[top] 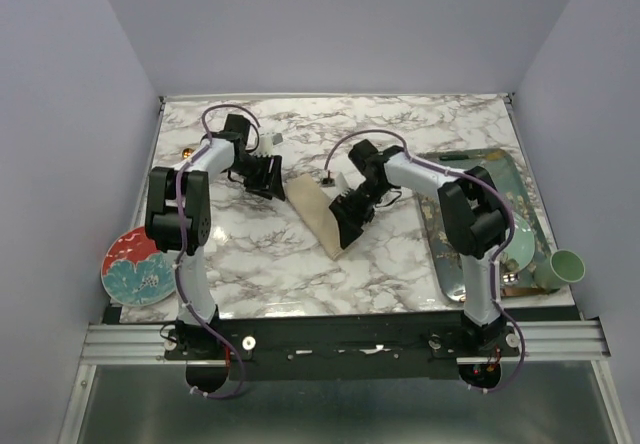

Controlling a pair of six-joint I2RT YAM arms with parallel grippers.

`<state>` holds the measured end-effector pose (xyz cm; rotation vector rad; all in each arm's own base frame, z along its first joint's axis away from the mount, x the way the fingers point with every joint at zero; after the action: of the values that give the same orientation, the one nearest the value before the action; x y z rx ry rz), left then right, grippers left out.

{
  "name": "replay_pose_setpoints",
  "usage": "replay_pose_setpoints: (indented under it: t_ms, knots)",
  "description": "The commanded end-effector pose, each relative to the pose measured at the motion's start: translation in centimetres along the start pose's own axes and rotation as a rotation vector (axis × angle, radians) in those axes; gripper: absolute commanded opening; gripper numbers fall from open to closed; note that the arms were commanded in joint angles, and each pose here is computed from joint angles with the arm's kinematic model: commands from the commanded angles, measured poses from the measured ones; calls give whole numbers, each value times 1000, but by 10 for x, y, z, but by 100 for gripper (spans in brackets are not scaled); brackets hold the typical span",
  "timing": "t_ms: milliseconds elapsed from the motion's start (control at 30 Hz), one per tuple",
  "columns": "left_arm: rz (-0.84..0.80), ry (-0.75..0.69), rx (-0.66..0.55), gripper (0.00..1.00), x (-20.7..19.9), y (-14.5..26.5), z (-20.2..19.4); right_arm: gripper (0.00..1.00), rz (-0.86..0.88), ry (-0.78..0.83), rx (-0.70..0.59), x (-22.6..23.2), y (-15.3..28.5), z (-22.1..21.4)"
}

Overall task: Fold the napkin into a case and place the utensils inside
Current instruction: Move the smaller rectangle-folded napkin to the center of the board.

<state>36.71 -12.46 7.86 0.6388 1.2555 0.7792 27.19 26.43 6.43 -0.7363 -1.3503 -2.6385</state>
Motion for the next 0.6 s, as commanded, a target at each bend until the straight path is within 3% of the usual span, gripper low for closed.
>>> replay_pose_setpoints:
  t_ms: [0,167,267,367,567]
  knots:
    - [-67,-42,5,58,-21,-25,22,91,139,23,-10,55,-32,2]
    - [-147,-100,39,57,-58,-54,28,92,177,11,-26,78,-45,9]
    - [-167,-48,57,57,-62,-57,25,94,121,-3,-32,74,-35,13]
    - [-139,-69,-35,57,-62,-31,40,95,32,-19,-72,67,-6,14]
    - [4,-47,-323,58,-41,89,87,98,-236,49,-172,54,67,27]
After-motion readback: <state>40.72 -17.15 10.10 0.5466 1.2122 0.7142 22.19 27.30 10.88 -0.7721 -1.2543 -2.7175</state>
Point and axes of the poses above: each gripper's point midway between its finger pads, its own y axis back along the fingers, its own x axis along the line the jaws close on, z = x × y, the point moved 3 cm from there along y, back along the fingers, and after that the axes turned 14 degrees about y, right-handed, at the moved point
